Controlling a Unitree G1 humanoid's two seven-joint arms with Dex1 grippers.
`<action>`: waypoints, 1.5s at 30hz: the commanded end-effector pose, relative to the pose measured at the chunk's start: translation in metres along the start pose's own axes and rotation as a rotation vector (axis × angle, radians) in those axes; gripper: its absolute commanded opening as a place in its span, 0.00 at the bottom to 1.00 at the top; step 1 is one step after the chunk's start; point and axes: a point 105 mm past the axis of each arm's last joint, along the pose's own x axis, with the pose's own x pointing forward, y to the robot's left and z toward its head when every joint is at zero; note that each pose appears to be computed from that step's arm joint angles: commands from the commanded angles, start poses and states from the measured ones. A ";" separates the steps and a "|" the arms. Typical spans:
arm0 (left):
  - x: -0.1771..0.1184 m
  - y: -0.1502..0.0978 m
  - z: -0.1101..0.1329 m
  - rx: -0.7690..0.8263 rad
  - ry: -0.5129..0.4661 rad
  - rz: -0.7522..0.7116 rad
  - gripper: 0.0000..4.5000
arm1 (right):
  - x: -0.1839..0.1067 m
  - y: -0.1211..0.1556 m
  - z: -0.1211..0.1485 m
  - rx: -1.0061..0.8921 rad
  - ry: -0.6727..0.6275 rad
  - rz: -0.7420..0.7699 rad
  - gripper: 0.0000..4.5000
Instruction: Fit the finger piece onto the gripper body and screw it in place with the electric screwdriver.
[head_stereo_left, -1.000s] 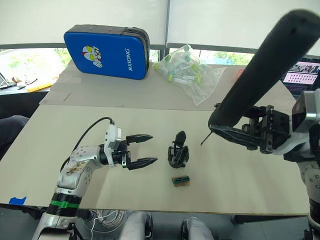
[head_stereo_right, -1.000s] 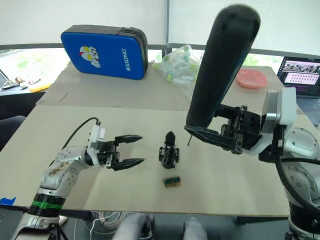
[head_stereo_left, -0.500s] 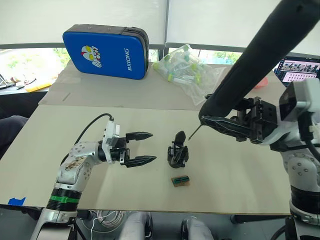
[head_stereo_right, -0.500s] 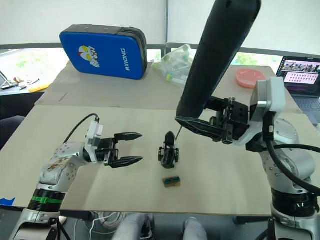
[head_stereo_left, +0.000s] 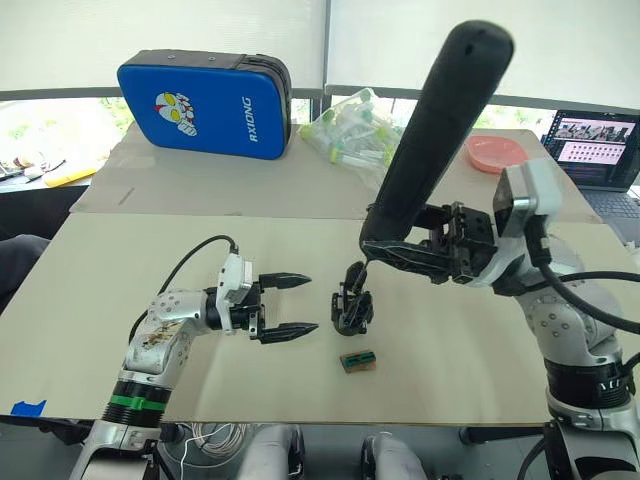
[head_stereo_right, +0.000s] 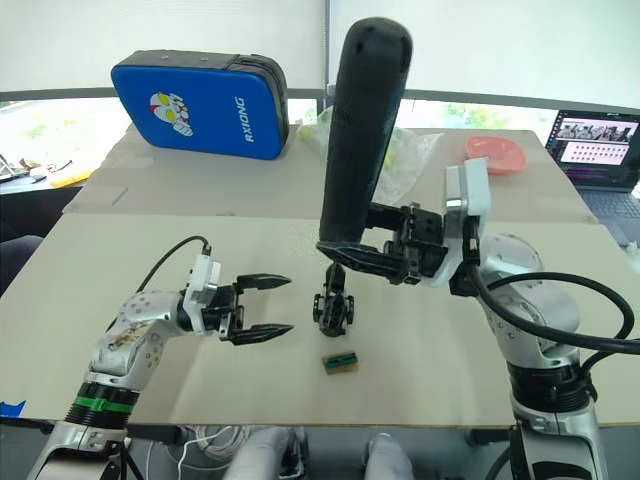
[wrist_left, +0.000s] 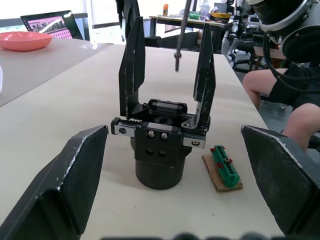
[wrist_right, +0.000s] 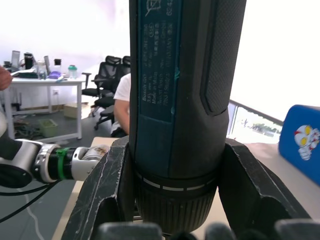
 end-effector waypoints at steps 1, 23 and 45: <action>0.001 -0.002 -0.003 0.042 0.021 0.002 1.00 | 0.004 0.002 0.008 -0.036 -0.015 0.028 0.42; 0.011 -0.003 -0.017 0.034 0.045 0.020 1.00 | 0.015 0.002 -0.006 -0.028 0.013 0.063 0.42; 0.020 -0.008 -0.021 0.052 0.062 0.027 1.00 | 0.012 0.003 -0.010 -0.014 0.033 0.060 0.42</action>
